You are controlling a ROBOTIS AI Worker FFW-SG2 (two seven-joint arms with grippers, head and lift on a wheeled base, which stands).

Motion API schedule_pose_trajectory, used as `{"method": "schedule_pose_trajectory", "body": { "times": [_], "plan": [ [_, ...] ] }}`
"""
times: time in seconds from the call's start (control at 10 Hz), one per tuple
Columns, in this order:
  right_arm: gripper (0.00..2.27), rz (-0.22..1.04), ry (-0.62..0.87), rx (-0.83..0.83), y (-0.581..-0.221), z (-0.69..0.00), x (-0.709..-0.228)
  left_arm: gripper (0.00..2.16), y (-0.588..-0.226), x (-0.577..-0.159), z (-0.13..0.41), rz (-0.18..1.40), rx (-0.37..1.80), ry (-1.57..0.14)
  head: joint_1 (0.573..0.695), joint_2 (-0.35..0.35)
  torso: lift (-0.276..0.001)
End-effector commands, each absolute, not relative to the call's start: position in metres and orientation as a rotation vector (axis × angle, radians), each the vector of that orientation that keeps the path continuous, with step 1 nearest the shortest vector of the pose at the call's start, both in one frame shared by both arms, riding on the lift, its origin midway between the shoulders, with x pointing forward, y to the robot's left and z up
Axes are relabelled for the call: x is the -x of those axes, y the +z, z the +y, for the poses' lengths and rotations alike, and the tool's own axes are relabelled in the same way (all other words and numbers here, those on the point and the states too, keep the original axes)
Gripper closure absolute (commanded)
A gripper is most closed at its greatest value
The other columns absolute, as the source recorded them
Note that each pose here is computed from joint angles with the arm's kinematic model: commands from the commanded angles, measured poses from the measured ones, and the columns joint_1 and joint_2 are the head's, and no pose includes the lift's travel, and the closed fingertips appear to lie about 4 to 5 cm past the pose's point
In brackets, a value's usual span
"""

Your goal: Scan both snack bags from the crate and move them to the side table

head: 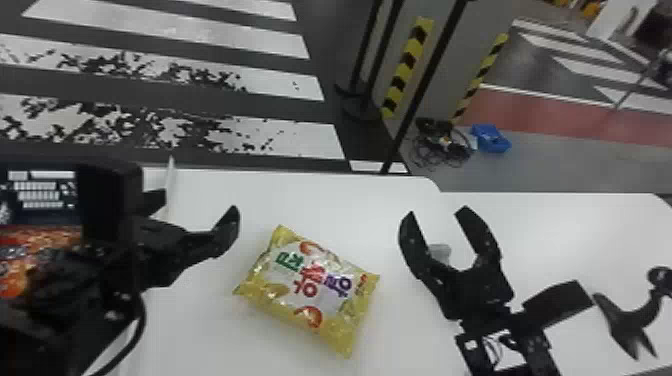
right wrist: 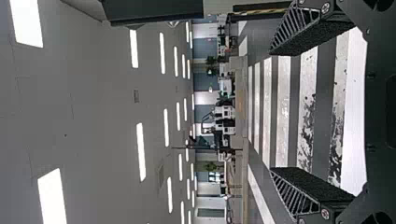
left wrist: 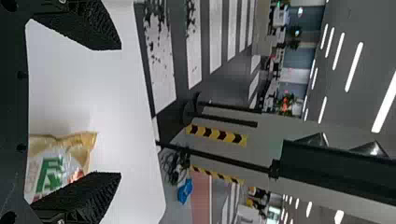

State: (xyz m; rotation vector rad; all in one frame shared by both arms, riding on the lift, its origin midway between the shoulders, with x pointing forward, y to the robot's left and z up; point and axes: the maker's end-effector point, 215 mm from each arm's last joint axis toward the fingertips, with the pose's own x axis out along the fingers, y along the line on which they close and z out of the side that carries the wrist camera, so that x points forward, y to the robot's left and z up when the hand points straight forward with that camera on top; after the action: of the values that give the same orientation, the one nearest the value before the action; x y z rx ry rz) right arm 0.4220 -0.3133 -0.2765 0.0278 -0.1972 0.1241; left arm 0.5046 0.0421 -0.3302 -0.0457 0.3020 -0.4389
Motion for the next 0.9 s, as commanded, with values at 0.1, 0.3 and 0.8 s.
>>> {"method": "schedule_pose_trajectory", "body": {
  "times": [0.1,0.3,0.8],
  "plan": [
    [0.11,-0.185,0.145,-0.022,-0.284,-0.309,-0.424,0.02,-0.312,-0.490,0.149,0.246,-0.019,-0.305,0.695,-0.283,-0.095],
    [0.11,-0.172,0.181,-0.006,-0.293,-0.297,-0.426,0.02,-0.269,-0.481,0.205,0.121,-0.005,-0.226,0.695,-0.179,-0.095],
    [0.11,-0.175,0.292,0.067,-0.308,-0.286,-0.412,0.02,-0.253,-0.449,0.300,0.057,0.037,-0.100,0.695,-0.031,-0.095]
  ]
}}
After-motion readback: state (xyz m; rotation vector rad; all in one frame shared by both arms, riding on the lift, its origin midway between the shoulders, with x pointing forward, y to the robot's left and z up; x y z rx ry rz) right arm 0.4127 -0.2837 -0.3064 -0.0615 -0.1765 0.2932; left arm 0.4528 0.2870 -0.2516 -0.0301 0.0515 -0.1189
